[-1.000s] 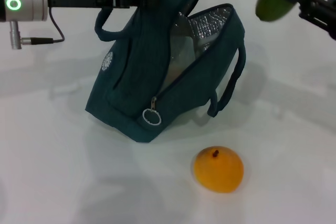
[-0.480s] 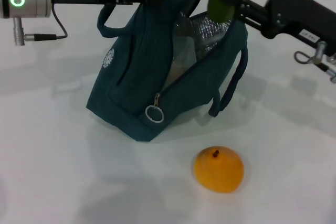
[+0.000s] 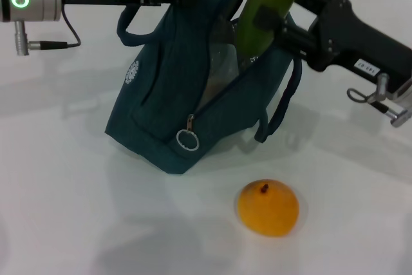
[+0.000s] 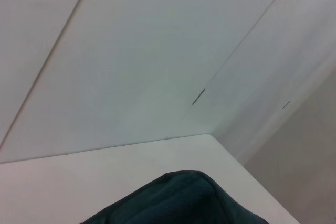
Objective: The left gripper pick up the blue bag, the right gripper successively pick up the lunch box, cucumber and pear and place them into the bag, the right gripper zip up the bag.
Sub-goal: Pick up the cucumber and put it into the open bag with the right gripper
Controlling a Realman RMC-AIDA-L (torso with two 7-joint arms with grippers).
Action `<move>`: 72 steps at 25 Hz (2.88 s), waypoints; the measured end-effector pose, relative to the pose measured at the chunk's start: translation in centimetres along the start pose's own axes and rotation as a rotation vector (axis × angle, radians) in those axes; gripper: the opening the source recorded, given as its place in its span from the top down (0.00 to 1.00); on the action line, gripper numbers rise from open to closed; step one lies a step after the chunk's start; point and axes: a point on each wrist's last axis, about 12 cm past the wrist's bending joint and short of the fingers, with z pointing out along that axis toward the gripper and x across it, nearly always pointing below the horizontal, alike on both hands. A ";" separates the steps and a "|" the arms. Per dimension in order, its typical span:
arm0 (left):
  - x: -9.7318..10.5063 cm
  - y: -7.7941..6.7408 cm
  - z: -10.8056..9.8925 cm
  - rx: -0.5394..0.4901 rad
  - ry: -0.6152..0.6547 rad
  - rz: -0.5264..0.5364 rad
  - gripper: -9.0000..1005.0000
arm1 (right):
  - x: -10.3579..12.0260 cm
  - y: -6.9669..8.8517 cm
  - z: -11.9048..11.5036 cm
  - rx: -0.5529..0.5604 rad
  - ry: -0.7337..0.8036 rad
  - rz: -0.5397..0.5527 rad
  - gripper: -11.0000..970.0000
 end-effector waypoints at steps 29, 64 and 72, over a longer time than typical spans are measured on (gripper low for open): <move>0.3 0.5 -0.3 -0.019 -0.006 -0.017 0.94 | 3.8 1.5 1.9 -0.055 0.245 0.072 0.33; 0.1 0.9 -0.7 -0.037 -0.013 -0.020 0.94 | 3.9 0.4 2.5 -0.108 0.423 0.168 0.32; 0.1 1.0 -0.7 -0.038 -0.013 -0.020 0.94 | 3.0 -0.2 2.3 -0.112 0.394 0.144 0.26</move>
